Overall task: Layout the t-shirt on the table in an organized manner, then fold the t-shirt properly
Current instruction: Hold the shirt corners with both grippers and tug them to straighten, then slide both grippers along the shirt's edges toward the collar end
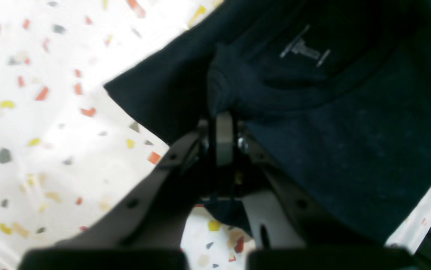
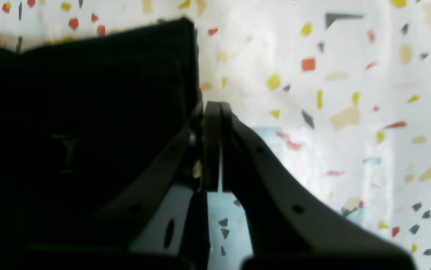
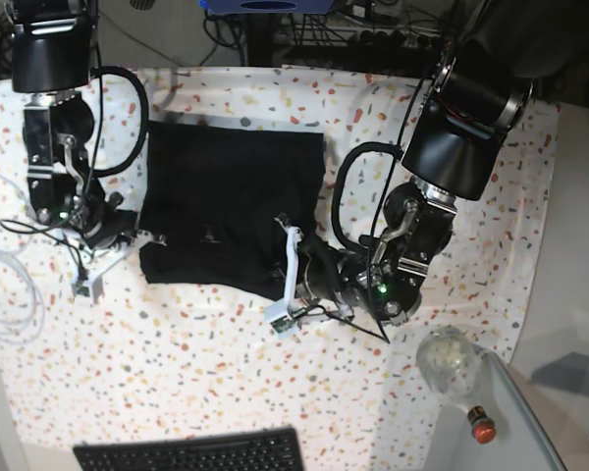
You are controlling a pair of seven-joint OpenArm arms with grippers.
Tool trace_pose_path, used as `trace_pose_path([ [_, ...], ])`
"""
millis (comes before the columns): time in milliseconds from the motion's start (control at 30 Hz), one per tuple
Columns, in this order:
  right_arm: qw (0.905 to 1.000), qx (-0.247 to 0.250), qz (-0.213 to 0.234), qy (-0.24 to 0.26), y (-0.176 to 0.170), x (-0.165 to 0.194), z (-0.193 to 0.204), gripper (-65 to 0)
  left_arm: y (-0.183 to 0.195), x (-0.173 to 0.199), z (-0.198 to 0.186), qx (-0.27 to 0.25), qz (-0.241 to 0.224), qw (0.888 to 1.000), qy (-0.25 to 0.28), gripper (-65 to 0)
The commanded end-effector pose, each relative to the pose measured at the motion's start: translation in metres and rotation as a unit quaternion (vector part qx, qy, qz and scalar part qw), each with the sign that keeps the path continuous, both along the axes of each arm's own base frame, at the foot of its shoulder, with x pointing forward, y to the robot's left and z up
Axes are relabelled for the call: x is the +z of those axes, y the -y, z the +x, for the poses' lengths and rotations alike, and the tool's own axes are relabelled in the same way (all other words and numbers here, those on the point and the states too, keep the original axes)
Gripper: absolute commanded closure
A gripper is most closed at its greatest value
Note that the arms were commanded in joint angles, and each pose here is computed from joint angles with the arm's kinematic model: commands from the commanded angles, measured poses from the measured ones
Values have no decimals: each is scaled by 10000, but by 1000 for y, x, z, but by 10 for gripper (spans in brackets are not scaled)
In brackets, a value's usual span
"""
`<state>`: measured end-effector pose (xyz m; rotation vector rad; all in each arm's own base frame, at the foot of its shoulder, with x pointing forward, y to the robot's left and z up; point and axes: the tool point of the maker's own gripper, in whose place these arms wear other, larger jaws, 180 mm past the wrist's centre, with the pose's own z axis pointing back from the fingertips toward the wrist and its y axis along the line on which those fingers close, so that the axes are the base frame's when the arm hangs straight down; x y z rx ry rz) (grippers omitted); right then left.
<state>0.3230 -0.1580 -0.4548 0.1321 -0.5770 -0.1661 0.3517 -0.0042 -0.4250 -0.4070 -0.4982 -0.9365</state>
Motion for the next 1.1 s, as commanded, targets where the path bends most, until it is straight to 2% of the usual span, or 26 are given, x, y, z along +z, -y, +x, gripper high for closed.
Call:
trace_pose_path([
  [0,9993,-17,-37,362,2,19,15,0,4,18,16,18,-135,9996,250,0],
  [133,9979,57,-56,648,-2,39,15,0,0,15,17,-2,3,9996,294,-2],
  [233,9960,113,-67,889,-5,55,14,0,-5,11,18,-53,258,9989,380,-230],
  [333,9947,155,-80,1009,-7,64,8,0,11,15,20,-101,35,9983,580,-429],
  [433,9941,200,-88,1058,-9,68,-1,0,20,21,21,-41,-292,9970,712,-568],
  [533,9938,274,-82,1075,-14,71,-18,0,27,40,26,147,-749,9938,804,-630],
  [600,9933,348,-70,1101,-19,75,-33,0,28,59,23,400,-1234,9877,876,-614],
  [633,9931,376,-72,1106,-21,77,-40,0,24,66,19,478,-1339,9854,939,-579],
  [667,9930,430,-31,1102,-27,79,-47,0,20,69,9,500,-1399,9842,968,-515],
  [767,9926,764,110,935,-53,71,-67,0,23,65,-30,430,-1410,9839,1007,-221],
  [800,9927,819,143,870,-58,67,-73,0,25,60,-43,390,-1352,9851,987,-97],
  [833,9930,853,192,797,-63,63,-79,0,27,55,-56,374,-1311,9862,935,0],
  [933,9935,874,276,671,-70,57,-90,0,23,36,-82,337,-1067,9906,791,0],
  [1067,9952,807,387,384,-76,39,-100,0,15,15,-99,311,-800,9947,562,0],
])
